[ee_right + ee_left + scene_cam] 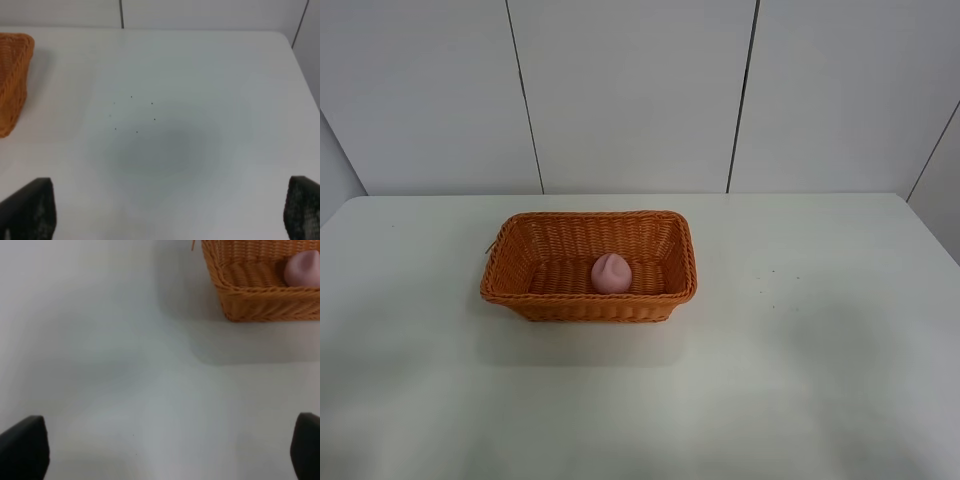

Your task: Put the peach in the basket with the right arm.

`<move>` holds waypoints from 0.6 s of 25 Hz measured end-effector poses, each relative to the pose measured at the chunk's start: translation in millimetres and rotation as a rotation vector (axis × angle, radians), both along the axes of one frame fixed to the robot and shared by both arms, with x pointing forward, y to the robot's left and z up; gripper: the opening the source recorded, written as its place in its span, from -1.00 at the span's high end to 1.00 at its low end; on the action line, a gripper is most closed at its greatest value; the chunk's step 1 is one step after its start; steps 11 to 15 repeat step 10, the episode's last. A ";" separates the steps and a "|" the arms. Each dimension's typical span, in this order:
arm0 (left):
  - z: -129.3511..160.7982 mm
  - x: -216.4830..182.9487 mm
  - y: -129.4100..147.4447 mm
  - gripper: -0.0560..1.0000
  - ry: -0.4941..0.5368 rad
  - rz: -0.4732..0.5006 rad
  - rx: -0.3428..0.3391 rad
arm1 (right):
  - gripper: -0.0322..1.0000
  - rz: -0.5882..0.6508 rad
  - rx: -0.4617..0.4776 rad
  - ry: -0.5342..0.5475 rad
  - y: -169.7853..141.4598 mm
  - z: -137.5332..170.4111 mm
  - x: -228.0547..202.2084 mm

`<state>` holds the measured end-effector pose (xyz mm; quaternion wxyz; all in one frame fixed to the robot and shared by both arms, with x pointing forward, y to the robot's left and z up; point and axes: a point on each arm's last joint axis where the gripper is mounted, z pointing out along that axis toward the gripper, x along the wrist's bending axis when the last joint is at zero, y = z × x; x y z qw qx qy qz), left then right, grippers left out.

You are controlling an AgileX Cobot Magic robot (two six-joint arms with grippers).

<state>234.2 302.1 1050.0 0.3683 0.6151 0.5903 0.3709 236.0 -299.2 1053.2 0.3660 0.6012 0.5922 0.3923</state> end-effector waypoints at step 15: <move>0.0 0.0 0.0 -0.99 0.000 0.000 0.000 | -0.41 -0.002 -0.002 0.001 -0.2 -0.3 0.1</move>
